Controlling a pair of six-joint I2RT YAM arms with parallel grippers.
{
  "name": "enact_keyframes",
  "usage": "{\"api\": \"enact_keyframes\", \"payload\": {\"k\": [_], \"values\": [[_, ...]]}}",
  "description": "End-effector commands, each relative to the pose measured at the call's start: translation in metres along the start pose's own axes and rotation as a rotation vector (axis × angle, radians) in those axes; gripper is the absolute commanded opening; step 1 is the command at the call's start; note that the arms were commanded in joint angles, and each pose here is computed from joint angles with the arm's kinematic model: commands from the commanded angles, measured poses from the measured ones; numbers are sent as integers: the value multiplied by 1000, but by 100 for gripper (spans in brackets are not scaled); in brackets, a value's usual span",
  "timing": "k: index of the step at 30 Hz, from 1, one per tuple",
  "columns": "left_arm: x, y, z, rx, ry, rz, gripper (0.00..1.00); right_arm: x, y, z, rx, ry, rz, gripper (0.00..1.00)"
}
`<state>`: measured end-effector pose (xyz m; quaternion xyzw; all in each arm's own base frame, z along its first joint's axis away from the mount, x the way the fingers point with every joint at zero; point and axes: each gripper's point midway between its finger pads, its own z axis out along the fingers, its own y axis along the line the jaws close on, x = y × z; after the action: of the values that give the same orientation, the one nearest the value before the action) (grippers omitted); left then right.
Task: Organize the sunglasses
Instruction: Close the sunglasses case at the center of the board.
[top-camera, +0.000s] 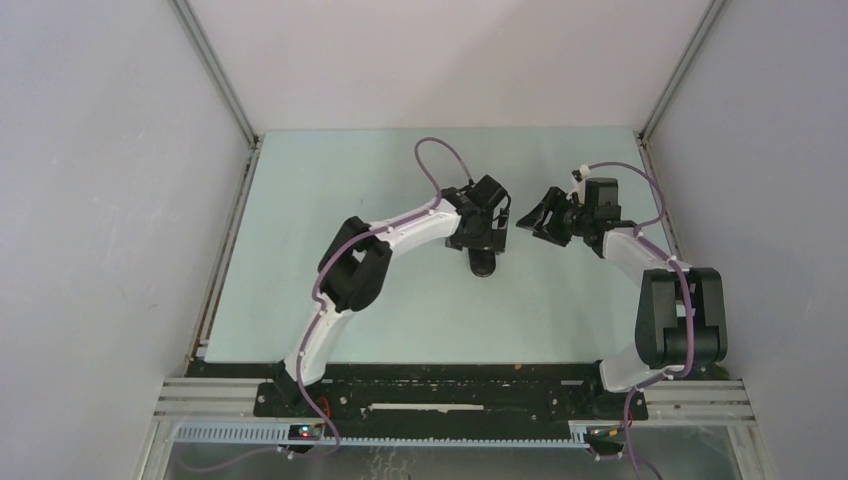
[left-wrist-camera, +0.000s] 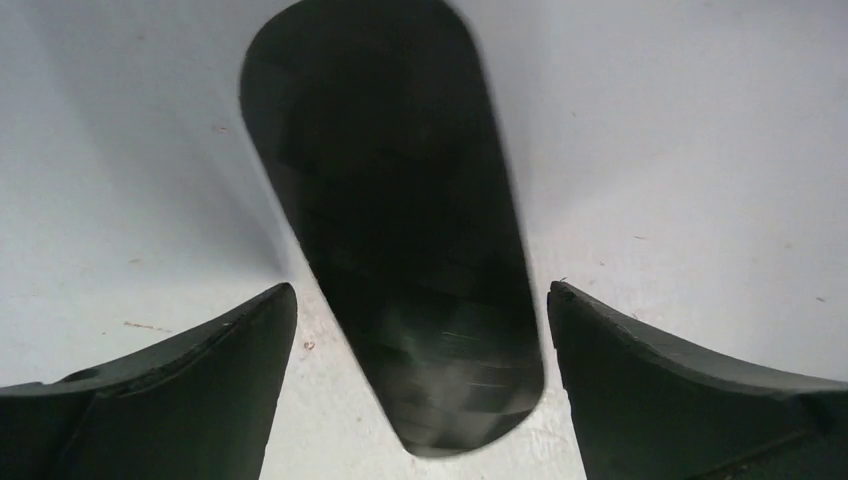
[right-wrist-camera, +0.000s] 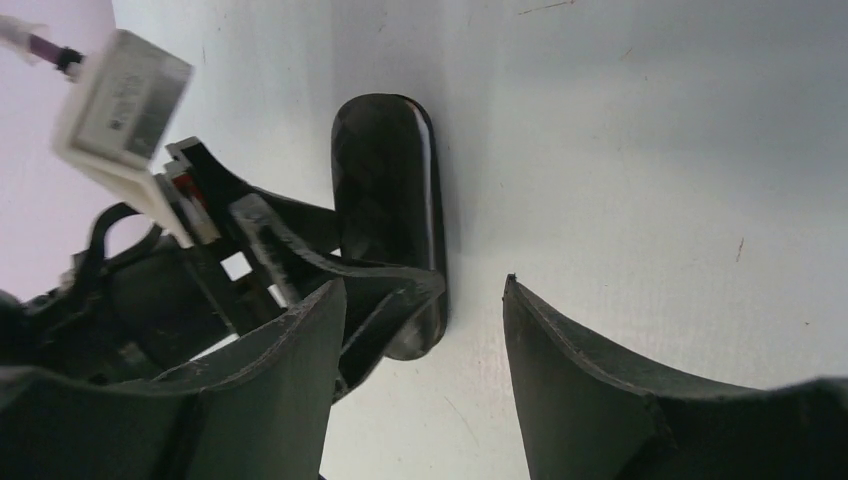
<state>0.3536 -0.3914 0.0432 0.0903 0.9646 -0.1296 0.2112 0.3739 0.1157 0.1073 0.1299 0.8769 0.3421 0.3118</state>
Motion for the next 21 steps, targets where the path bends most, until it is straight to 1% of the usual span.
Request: {"api": "enact_keyframes", "payload": {"k": [1,3,7,11,13,19,20,21], "values": [[-3,0,2,-84,-18,53,100,-3,3,1,-26,-9,-8,68],[1,4,4,-101,-9,64,99,-3,3,1,-24,-9,-10,68],[3,7,5,-109,-3,75,86,-3,2,2,-28,-9,-3,68],[5,8,4,-111,2,104,85,-2,3,3,-36,-2,5,67],[6,8,4,-113,5,122,76,-2,3,3,-38,-1,6,67],[8,10,3,-112,12,156,24,-2,4,3,-40,-1,7,67],[8,11,2,-117,10,159,13,-2,4,3,-43,0,6,67],[7,12,1,-121,8,161,5,-1,5,3,-44,-1,7,66]]}}
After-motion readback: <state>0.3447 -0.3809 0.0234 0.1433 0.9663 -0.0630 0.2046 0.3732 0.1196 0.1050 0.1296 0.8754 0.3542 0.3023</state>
